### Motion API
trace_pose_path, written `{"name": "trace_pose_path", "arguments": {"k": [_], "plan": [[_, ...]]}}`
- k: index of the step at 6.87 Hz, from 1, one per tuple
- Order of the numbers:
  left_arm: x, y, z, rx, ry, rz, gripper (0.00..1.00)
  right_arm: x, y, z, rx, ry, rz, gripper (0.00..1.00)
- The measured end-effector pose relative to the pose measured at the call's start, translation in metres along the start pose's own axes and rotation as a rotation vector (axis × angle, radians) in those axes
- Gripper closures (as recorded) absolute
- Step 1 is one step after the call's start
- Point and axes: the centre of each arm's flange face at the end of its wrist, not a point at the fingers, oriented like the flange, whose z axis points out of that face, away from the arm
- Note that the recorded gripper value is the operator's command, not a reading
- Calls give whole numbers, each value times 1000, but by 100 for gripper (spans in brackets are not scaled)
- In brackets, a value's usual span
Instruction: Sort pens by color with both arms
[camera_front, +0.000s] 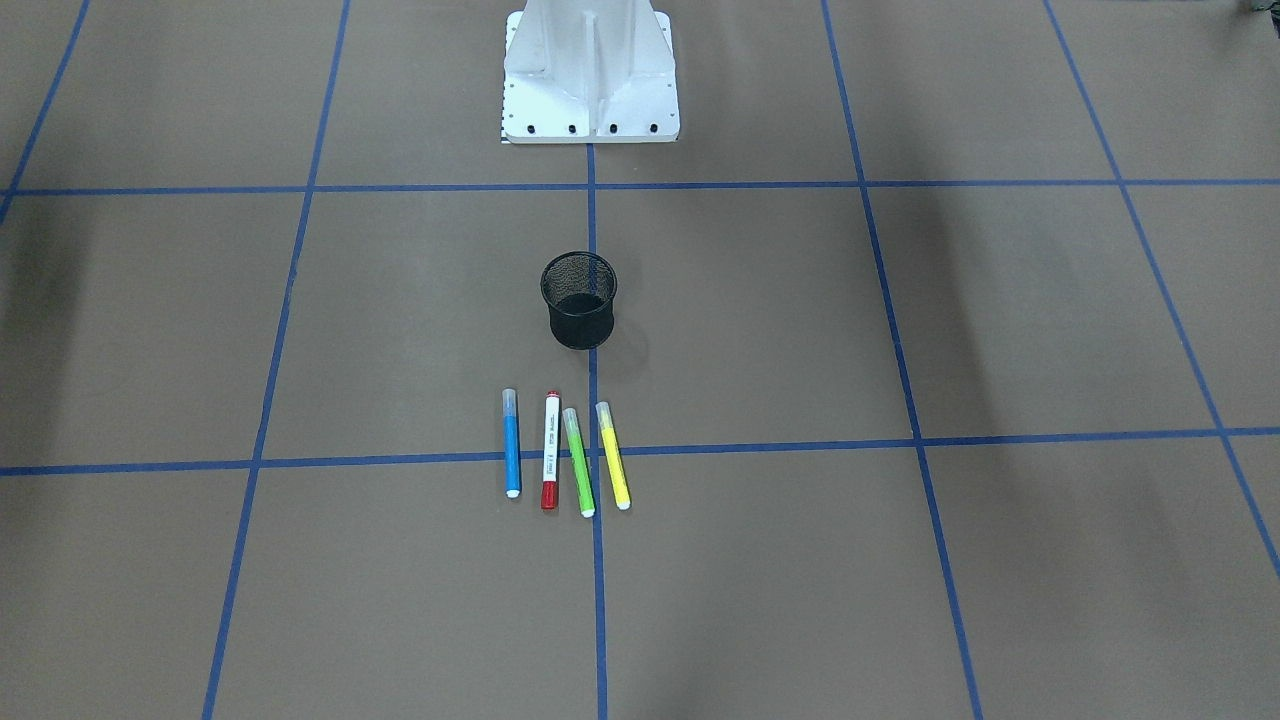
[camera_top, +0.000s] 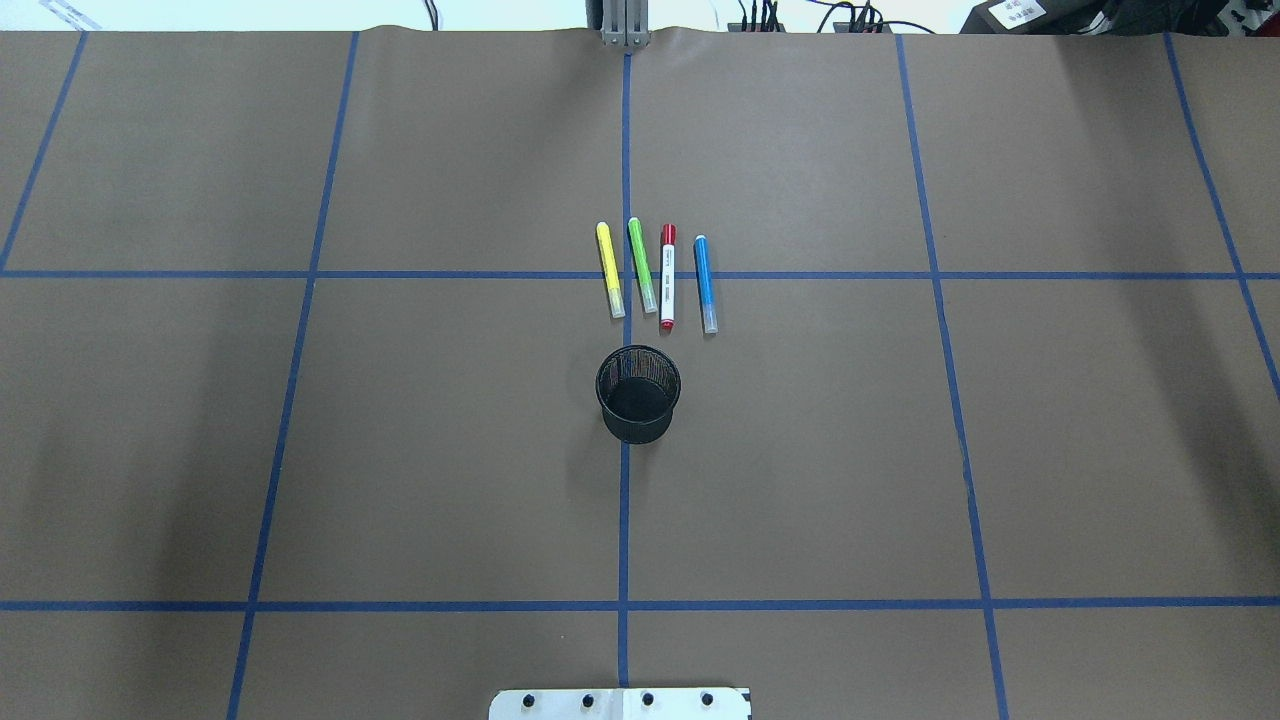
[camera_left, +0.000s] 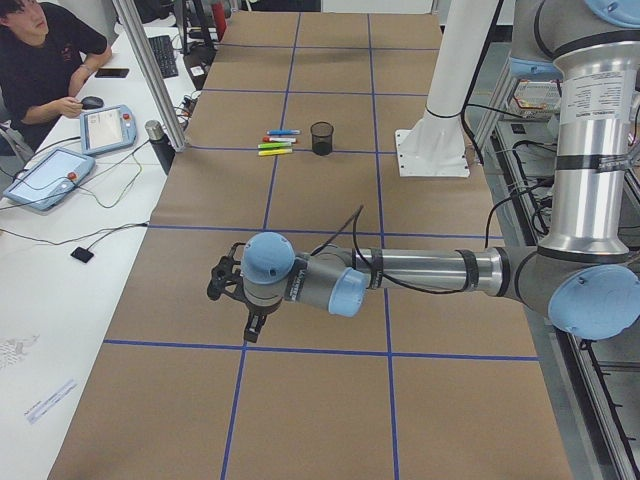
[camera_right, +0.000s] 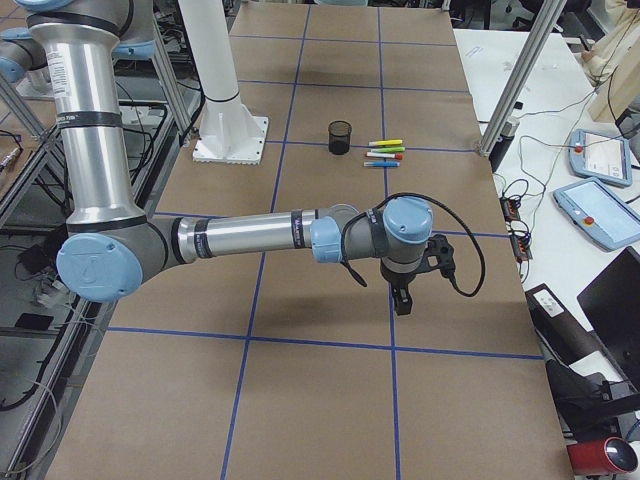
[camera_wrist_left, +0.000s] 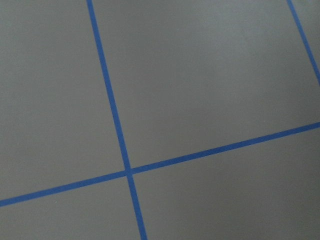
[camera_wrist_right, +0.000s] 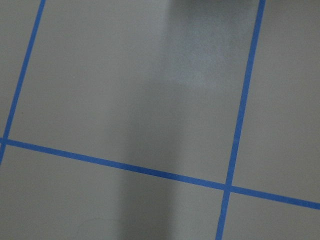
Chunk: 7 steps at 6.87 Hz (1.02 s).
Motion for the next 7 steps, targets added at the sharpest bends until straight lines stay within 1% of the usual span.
{"name": "trace_pose_path", "arguments": {"k": [2, 3, 5, 7], "plan": [[-13, 42, -4, 19, -8, -16, 1, 10, 31, 4, -15, 25, 23, 1], [-16, 56, -5, 22, -10, -23, 1, 14, 39, 4, -17, 31, 30, 1], [-21, 71, -6, 33, -14, -28, 1, 15, 51, -1, -3, 87, 18, 1], [-24, 81, -6, 36, -15, -31, 1, 22, 65, 3, -15, 108, 31, 1]]}}
